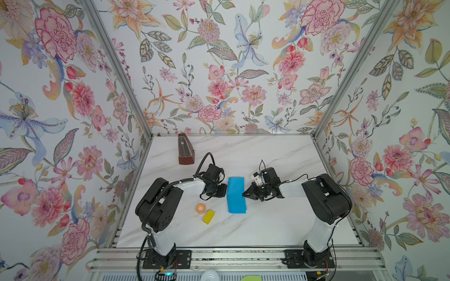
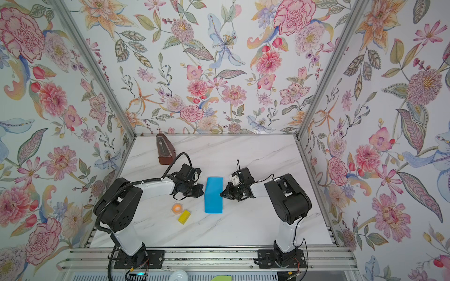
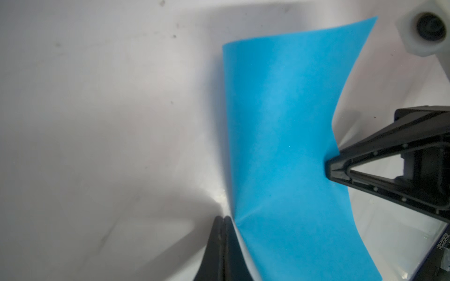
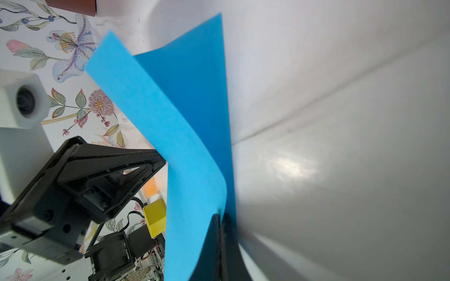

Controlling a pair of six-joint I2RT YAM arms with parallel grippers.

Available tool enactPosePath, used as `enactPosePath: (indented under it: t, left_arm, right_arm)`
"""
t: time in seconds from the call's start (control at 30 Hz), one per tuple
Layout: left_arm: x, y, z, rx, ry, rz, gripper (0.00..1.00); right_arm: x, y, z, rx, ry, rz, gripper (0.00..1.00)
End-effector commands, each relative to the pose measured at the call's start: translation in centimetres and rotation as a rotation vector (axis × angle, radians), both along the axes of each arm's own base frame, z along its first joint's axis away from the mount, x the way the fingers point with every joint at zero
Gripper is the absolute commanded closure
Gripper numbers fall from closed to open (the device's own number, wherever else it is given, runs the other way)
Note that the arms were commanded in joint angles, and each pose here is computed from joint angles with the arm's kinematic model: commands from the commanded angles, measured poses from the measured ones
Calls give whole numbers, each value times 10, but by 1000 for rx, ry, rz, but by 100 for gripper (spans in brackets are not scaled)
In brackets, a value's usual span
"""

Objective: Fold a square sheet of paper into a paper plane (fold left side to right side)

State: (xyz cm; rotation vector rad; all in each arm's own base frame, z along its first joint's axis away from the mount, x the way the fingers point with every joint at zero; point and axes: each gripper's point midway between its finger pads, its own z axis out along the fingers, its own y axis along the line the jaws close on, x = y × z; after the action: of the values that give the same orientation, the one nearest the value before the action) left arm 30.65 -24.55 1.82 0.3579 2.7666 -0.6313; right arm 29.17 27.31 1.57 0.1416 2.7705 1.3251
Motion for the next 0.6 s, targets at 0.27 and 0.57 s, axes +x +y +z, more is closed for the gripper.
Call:
enactPosePath:
  t: [0.27,0.57]
  left_arm:
    - [5,-47,37,-105,-19,-70,100]
    - [9,-40,6,-17,1,-68,100]
  right_arm:
    - [-22,-25,-34,-134,107,-31,100]
    - [-22,-25,-32,-134,105,-28,100]
